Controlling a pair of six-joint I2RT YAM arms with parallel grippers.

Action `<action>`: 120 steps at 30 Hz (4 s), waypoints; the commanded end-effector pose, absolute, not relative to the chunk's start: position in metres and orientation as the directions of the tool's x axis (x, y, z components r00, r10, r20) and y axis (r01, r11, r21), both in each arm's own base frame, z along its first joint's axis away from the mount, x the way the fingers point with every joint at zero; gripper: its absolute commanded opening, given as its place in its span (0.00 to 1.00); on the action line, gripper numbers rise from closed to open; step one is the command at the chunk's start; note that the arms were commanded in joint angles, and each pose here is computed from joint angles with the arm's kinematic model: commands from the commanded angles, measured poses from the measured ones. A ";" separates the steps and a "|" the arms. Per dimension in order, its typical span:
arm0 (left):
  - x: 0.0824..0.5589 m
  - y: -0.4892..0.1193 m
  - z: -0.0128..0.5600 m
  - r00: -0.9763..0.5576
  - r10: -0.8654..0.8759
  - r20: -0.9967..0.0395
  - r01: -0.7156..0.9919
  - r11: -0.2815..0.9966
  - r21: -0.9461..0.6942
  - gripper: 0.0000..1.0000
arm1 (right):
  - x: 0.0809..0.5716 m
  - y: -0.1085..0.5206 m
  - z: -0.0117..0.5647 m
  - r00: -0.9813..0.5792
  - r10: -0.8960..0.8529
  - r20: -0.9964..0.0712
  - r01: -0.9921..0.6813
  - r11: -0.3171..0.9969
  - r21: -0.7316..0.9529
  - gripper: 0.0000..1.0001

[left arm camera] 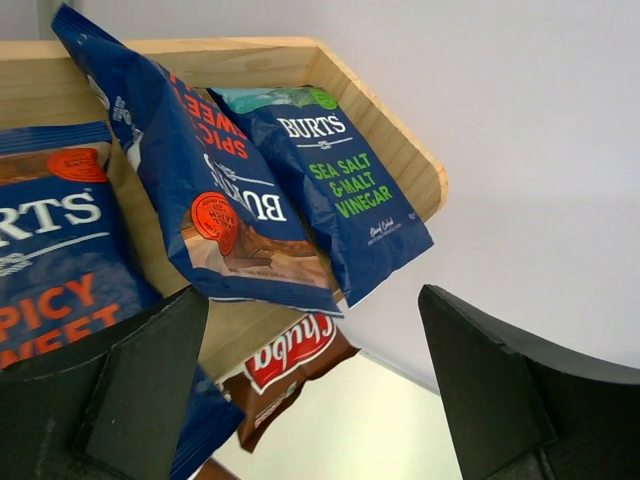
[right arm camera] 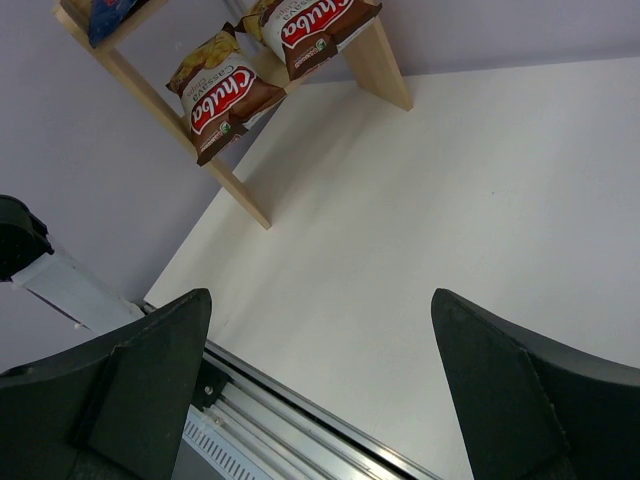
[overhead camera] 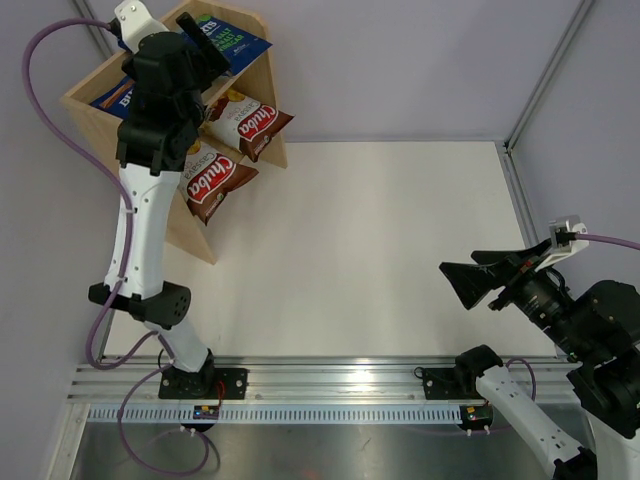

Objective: Place and organize the chips bags onto the shelf

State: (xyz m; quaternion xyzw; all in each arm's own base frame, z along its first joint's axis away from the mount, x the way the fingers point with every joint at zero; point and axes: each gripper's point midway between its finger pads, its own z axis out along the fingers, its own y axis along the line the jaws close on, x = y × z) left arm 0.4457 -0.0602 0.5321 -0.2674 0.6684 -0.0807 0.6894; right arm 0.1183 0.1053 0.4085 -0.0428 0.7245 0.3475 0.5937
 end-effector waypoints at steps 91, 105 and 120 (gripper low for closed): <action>0.333 -0.005 0.552 0.025 -0.490 -0.872 -0.048 0.870 -0.490 0.99 | 0.161 0.100 0.397 -0.258 0.331 -0.908 -0.382 0.828 0.411 0.99; 0.197 -0.029 0.415 -0.203 -0.301 -0.932 0.037 0.948 -0.315 0.99 | 0.177 0.050 0.370 -0.187 0.278 -0.942 -0.134 0.943 0.305 0.99; 0.162 -0.060 0.310 -0.095 -0.250 -0.964 0.264 0.927 -0.266 0.99 | 0.172 0.032 0.327 -0.256 0.201 -0.946 -0.051 0.974 0.221 0.99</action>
